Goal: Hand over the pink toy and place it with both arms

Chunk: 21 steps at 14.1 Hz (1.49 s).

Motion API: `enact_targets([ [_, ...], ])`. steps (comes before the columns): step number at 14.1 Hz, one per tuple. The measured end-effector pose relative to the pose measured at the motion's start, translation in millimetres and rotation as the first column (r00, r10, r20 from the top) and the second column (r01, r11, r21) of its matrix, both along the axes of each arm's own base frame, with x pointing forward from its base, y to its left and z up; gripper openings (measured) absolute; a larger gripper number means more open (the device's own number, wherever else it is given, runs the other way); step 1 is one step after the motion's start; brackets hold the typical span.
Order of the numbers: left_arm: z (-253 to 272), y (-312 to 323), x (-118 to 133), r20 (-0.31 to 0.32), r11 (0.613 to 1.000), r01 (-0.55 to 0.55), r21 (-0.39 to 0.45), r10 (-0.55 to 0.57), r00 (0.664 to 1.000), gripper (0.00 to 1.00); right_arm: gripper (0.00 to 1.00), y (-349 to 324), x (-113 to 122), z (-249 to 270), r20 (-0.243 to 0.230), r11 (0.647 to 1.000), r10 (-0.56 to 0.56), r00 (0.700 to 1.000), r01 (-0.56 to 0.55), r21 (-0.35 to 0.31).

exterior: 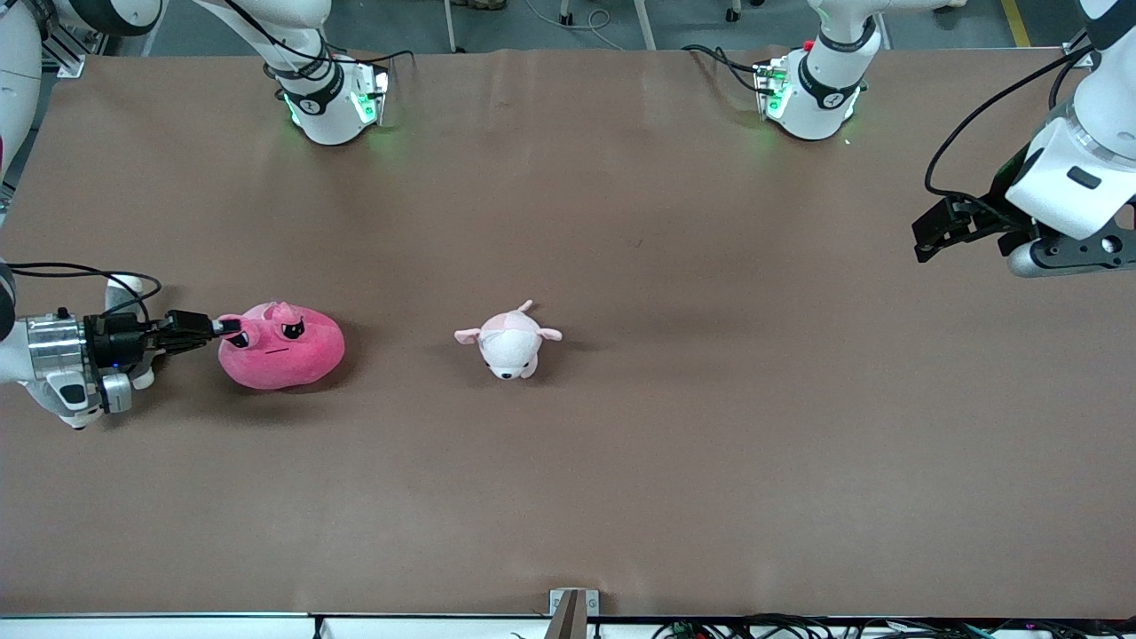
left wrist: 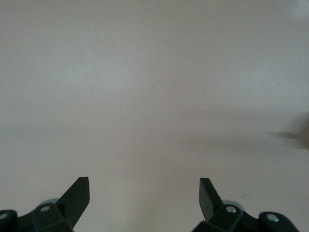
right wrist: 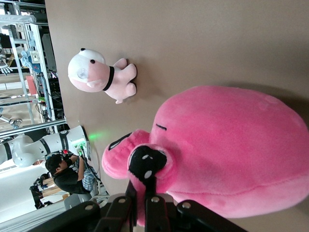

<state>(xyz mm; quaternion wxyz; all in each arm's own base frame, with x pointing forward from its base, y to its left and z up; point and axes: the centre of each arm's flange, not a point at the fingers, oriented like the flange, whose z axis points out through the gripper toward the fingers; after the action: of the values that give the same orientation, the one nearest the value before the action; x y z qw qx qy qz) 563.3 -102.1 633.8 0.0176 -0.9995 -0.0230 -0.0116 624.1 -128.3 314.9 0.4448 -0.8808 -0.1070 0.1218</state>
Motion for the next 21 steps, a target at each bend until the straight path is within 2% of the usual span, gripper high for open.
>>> enact_targets([
  [6,5.5,1.8,-21.9,0.000,1.000,-0.006,-0.008,0.006,1.000,1.00,0.09,1.5,-0.6,-10.0,-0.016,1.000,0.004,1.000,-0.004,0.009],
  [10,5.3,17.9,-21.8,-0.001,0.999,0.017,-0.028,-0.017,1.000,1.00,0.09,4.4,-2.1,-25.7,-0.044,1.000,0.013,0.999,-0.012,0.024],
  [17,4.6,18.9,-21.6,-0.002,0.999,0.038,-0.028,-0.038,0.999,1.00,0.10,4.8,-3.2,-39.1,-0.063,0.999,0.015,0.998,-0.013,0.031],
  [19,3.8,17.3,-22.0,-0.005,0.999,0.041,-0.028,-0.041,0.999,1.00,0.25,4.8,-3.6,-43.5,-0.069,0.999,0.015,0.997,-0.013,0.033],
  [21,2.5,16.6,-22.2,-0.008,0.999,0.042,-0.027,-0.042,0.999,1.00,0.49,3.9,-2.1,-40.4,-0.065,1.000,0.015,0.998,-0.013,0.028],
])
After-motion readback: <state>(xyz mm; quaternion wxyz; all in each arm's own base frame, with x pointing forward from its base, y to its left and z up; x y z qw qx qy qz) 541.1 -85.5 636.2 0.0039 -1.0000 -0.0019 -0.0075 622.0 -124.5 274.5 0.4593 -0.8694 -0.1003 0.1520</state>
